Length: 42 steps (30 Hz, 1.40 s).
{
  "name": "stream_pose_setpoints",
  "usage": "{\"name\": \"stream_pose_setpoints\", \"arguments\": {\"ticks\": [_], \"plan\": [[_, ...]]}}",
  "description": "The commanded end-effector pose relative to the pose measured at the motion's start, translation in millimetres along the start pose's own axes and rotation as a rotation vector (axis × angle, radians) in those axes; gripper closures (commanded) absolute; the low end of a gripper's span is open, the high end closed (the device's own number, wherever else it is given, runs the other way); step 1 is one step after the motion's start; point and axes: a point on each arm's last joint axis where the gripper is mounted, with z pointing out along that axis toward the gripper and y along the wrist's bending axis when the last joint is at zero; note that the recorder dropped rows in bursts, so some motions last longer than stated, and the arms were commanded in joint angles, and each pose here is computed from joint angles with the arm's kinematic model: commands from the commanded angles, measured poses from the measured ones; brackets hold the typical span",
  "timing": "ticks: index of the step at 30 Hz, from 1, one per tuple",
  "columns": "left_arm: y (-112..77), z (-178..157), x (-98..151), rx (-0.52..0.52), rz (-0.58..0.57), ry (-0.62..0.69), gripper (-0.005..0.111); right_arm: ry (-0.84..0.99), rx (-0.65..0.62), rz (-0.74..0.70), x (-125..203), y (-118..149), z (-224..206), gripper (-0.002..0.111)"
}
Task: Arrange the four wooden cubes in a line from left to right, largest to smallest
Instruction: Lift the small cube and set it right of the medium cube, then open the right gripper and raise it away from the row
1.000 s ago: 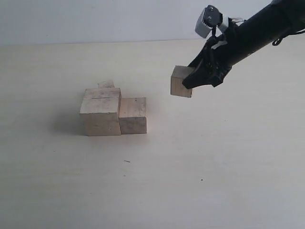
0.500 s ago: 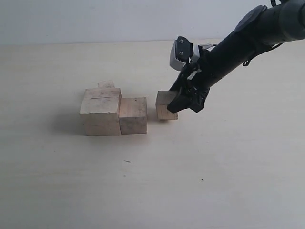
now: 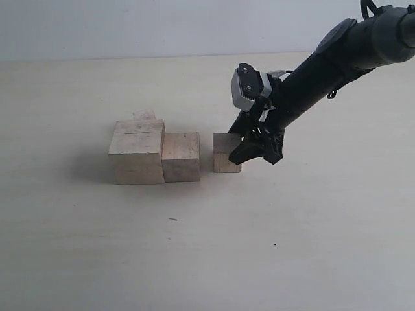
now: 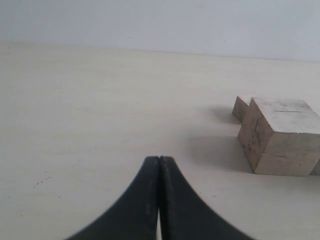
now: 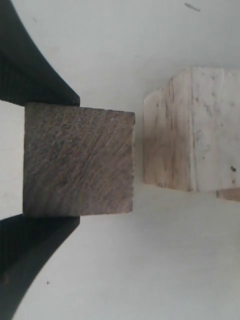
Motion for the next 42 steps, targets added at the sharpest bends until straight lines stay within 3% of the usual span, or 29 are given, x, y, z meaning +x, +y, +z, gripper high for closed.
{"name": "stream_pose_setpoints", "arguments": {"ticks": [1, 8, 16, 26, 32, 38, 42], "plan": [[-0.5, 0, -1, 0.008, -0.004, -0.012, 0.107, -0.001, -0.086, -0.057, 5, 7, 7, 0.108], [-0.5, 0, -1, 0.008, -0.004, -0.012, 0.107, 0.001, -0.092, -0.060, -1, 10, 11, 0.108], [-0.5, 0, -1, 0.008, -0.004, -0.012, 0.107, 0.044, -0.001, -0.061, -12, 7, 24, 0.108], [-0.5, 0, -1, 0.008, -0.004, -0.012, 0.107, 0.068, -0.009, -0.059, -10, 8, 24, 0.106], [-0.5, 0, -1, 0.008, -0.004, -0.012, 0.107, 0.066, -0.013, -0.056, -10, 8, 24, 0.081], [-0.5, 0, -1, 0.008, -0.004, -0.012, 0.107, 0.053, -0.027, -0.038, -11, 10, 24, 0.043], [-0.5, 0, -1, 0.008, -0.004, -0.012, 0.107, 0.037, -0.020, 0.011, -13, 9, 24, 0.032]]}}
